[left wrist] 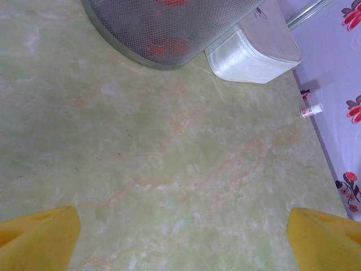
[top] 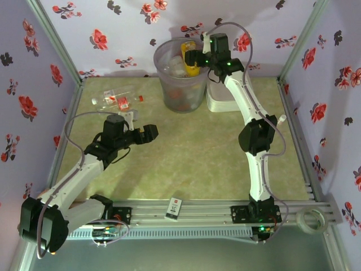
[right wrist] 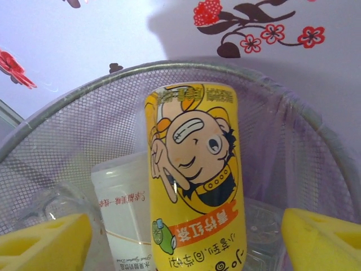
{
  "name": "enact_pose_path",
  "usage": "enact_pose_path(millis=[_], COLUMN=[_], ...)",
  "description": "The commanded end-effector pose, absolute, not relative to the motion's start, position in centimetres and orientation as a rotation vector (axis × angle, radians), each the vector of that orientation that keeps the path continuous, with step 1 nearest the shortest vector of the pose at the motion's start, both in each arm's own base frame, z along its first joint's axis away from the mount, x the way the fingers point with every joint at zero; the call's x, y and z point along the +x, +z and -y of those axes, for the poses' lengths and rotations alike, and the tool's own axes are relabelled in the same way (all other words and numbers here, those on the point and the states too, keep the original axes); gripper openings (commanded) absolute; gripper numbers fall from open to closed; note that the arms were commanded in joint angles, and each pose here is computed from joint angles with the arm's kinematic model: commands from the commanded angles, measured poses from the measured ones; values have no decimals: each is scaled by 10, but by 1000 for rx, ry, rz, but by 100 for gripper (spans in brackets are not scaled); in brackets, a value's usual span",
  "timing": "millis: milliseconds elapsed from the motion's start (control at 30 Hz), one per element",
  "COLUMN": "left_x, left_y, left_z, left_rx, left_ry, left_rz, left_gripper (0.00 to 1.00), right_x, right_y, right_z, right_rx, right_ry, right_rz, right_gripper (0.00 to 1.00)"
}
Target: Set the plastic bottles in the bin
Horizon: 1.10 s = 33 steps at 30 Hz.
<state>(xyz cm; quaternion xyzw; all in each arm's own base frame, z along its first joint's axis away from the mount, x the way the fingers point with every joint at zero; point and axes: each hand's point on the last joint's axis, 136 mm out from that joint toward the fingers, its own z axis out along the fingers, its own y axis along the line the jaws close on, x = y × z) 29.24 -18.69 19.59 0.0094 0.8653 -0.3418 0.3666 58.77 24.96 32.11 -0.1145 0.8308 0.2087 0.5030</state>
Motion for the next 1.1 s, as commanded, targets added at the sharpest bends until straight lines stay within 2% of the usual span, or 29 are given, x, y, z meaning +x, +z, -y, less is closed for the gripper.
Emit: enact_pose_path(millis=[0,233,400,767,900,1067], left_x=[298,297,297,301,312,338], left_y=[203,203,204,204,208,220], left_z=[185,184,183,184,176,146], left_rx=[7,9,8,-1,-30,-91], left_ry=[-877,-873,-870,-867,-822,-703], left_rz=[-2197,-2197,-2200,-2205,-2220,-2222], left_gripper=[94,95,95,95,94,95], right_x=[586,599,614,614,606,583], right_y=[359,348,337,301,332,400], right_z=[-239,-250,-257,-276,-276,-267], right_rx=[-251,-233,-215,-278,-293,-306], right_ry=[465,525,552,581,594,605], right_rz=[-1929,-1932,-1918,-1987,-1927,-1805], right_gripper=[82,53,45,43,45,52])
